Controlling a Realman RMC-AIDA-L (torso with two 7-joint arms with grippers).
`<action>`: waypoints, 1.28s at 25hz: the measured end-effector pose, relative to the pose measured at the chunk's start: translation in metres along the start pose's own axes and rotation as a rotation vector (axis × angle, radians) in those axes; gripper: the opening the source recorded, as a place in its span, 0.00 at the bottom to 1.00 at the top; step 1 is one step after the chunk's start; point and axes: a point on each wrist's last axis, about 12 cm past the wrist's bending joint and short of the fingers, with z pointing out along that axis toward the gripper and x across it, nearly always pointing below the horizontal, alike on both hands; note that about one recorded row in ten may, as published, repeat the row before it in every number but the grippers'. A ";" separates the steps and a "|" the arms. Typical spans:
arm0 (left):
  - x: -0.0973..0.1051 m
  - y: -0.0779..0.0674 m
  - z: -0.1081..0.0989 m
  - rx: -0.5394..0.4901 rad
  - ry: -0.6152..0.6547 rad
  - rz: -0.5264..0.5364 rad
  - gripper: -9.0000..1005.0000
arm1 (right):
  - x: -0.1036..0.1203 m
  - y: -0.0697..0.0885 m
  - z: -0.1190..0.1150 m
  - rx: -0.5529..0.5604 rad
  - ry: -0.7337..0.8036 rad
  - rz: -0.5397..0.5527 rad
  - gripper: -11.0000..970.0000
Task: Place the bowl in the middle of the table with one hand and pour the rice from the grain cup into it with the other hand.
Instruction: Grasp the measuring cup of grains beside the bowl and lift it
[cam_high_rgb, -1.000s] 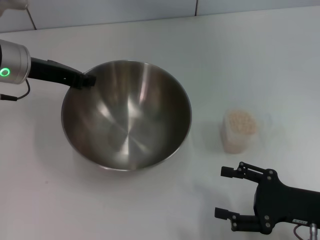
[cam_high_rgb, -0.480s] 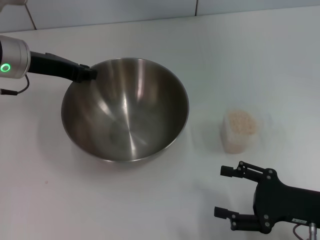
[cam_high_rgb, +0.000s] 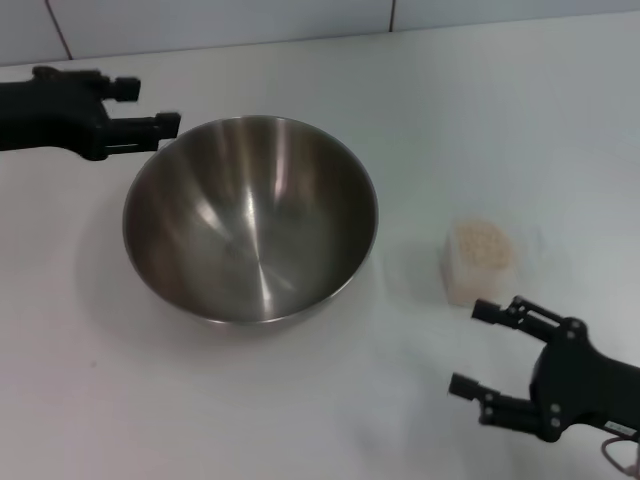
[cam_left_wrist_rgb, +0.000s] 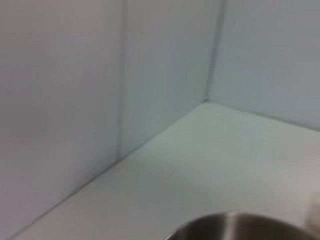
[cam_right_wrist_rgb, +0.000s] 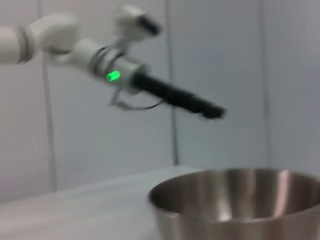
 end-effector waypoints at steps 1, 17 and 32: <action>0.007 -0.007 -0.012 0.020 -0.045 0.035 0.52 | 0.000 0.002 -0.003 0.024 -0.014 -0.010 0.80; 0.073 -0.025 -0.048 0.062 0.057 0.052 0.81 | 0.026 0.006 -0.027 0.669 -0.032 -0.098 0.79; 0.065 -0.022 -0.037 0.081 0.079 0.052 0.81 | 0.034 -0.020 0.002 0.648 0.057 -0.032 0.77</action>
